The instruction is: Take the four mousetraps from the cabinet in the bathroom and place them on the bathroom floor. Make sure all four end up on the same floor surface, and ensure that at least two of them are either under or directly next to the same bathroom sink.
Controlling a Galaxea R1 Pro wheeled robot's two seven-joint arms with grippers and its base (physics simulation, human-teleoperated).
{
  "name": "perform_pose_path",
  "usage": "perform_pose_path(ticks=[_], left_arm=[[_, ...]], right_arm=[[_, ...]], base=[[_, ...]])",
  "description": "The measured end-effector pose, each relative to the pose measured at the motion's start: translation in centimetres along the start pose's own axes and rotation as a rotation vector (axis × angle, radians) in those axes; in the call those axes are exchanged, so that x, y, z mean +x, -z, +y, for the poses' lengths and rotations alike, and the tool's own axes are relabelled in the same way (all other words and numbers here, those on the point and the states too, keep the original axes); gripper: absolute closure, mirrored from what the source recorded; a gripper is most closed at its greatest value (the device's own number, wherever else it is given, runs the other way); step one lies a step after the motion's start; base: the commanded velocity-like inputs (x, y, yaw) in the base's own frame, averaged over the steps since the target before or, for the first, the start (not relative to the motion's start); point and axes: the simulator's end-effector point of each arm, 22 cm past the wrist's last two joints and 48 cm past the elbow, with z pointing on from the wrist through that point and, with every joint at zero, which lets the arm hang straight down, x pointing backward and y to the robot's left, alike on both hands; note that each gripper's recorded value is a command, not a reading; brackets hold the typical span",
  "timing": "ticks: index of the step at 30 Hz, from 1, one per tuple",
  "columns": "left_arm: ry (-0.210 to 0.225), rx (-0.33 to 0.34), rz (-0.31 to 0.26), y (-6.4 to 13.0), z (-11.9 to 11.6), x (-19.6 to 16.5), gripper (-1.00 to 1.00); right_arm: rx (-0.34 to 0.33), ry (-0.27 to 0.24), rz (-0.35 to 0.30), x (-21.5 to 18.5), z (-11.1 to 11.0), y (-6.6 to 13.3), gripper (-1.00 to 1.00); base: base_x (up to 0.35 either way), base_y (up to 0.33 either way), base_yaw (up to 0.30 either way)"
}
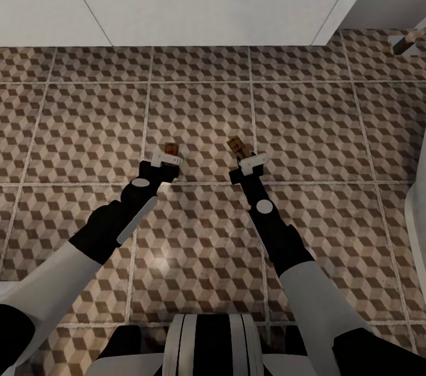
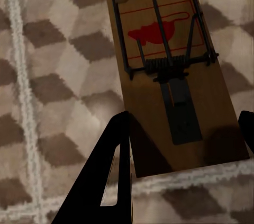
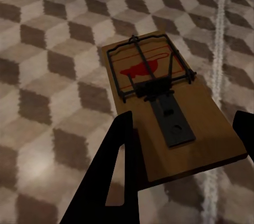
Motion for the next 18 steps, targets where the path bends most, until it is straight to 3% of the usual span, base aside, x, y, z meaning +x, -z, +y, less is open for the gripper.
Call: perform_pose_path(ticks=[10,18], left_arm=[[-0.032,-0.113,0.010,-0.1,2.2,0.7,1.00],[-0.012,-0.145,0.059,-0.9,3.8,2.5,1.00]], right_arm=[[-0.002,0.000,0.003,0.1,0.1,0.0,1.00],[0.000,0.003,0.045,1.2,0.0,0.0,1.00]], base=[[0.000,0.000,0.000],[0.000,0.000,0.000]])
